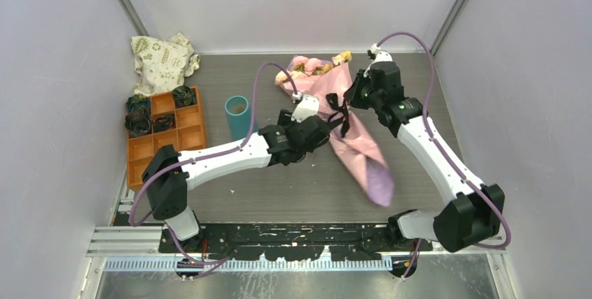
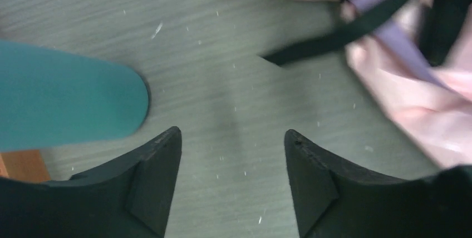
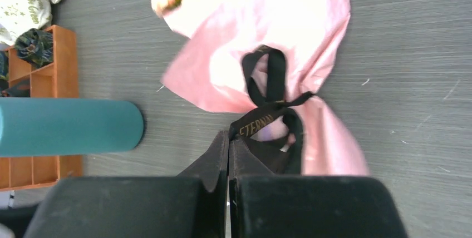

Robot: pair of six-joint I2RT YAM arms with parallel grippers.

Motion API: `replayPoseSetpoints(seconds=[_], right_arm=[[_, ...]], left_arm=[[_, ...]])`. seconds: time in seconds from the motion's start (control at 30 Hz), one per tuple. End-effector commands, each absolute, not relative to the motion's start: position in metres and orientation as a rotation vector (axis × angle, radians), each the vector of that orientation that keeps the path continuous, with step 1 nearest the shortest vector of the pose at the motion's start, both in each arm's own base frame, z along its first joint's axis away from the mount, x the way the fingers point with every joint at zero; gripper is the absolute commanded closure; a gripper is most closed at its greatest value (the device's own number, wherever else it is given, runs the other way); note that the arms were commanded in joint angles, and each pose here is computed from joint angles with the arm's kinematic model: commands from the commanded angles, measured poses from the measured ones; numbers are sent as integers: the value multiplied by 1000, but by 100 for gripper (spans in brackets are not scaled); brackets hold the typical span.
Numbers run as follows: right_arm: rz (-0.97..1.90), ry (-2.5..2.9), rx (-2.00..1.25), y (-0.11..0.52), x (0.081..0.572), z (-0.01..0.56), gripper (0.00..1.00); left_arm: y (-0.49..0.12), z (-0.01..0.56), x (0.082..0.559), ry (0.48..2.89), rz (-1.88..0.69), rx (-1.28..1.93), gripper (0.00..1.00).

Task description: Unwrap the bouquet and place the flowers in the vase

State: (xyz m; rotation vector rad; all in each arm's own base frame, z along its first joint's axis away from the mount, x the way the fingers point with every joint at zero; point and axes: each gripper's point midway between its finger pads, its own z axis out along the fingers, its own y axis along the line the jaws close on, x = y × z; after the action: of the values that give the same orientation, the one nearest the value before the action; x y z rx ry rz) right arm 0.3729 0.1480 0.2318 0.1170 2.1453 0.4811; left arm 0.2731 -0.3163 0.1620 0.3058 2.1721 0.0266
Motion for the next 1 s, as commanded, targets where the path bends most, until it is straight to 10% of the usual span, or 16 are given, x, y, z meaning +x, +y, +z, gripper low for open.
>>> replayPoseSetpoints(seconds=[0.0, 0.43, 0.97], right_arm=[[427, 2106, 124, 135, 360, 260, 99], [380, 2097, 131, 126, 359, 264, 99], [418, 2085, 123, 130, 353, 275, 99]], left_arm=[[-334, 187, 306, 2084, -53, 277, 28], [-438, 119, 280, 2030, -616, 657, 33], [-464, 102, 290, 1939, -628, 772, 25]])
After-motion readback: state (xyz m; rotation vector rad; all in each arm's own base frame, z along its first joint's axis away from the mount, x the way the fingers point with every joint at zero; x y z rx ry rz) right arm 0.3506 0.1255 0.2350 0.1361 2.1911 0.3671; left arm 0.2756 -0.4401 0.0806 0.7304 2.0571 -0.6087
